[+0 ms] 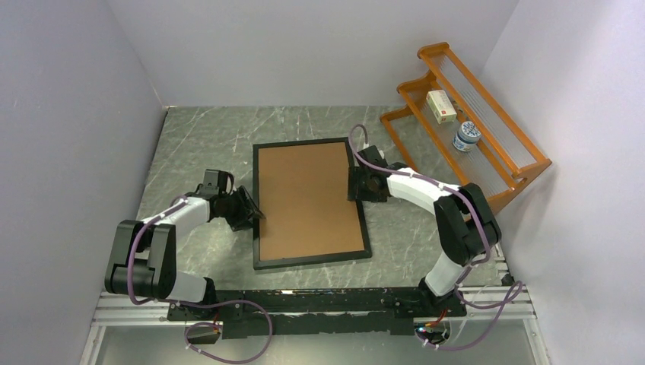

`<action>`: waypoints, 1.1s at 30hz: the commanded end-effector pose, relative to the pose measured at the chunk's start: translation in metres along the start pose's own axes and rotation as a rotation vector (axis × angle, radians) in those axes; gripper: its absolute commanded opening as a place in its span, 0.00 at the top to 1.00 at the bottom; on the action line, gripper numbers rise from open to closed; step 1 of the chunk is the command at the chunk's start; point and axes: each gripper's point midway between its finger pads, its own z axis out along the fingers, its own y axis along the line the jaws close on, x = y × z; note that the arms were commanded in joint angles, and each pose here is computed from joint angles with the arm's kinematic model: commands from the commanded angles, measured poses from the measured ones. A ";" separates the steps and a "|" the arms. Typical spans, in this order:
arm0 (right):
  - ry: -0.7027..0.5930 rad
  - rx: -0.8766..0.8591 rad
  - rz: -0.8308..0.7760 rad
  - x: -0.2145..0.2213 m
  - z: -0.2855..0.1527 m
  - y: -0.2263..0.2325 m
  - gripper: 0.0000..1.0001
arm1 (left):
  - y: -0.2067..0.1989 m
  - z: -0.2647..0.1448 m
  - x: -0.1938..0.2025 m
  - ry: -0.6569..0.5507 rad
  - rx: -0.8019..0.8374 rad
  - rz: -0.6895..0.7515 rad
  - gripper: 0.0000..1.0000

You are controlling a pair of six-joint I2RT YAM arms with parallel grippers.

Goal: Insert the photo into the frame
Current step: Install the photo frame at the center of the board.

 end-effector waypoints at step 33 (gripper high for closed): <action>0.223 -1.007 -0.039 0.076 -0.094 0.249 0.84 | -0.012 0.004 0.036 -0.035 0.141 0.043 0.69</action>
